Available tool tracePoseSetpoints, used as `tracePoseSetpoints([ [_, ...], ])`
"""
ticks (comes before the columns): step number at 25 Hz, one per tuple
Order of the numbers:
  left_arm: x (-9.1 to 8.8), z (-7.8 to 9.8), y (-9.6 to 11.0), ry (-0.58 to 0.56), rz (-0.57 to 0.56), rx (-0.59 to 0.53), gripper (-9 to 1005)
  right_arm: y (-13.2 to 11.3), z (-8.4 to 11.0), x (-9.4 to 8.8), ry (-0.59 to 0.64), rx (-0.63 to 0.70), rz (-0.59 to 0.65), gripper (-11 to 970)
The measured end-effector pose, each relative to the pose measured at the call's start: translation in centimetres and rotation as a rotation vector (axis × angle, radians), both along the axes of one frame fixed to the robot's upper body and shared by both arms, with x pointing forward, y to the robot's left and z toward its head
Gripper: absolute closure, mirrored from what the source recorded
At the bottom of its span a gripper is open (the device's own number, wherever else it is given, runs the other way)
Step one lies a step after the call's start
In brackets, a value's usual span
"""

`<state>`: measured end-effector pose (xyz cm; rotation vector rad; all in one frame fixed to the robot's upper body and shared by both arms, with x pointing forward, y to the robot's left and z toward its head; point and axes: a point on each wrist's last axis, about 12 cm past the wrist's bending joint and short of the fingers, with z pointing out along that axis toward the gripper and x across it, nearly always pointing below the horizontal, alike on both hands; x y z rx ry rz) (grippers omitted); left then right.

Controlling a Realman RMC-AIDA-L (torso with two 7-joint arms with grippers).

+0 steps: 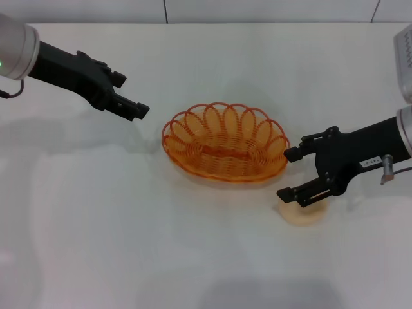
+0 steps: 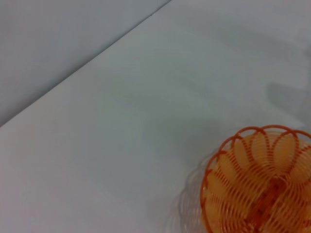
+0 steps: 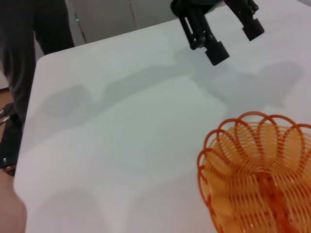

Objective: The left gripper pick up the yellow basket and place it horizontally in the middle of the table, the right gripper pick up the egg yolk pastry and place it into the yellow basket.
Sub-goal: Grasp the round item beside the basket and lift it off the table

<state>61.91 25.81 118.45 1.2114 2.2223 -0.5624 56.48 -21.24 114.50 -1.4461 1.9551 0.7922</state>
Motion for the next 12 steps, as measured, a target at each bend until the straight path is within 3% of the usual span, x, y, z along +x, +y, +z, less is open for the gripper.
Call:
tracePoseSetpoints([
  [12,-0.5,-0.8,-0.9,0.01,-0.022,-0.029,104,-0.5,-1.6,-0.3,0.043,-0.03,-0.028,181],
])
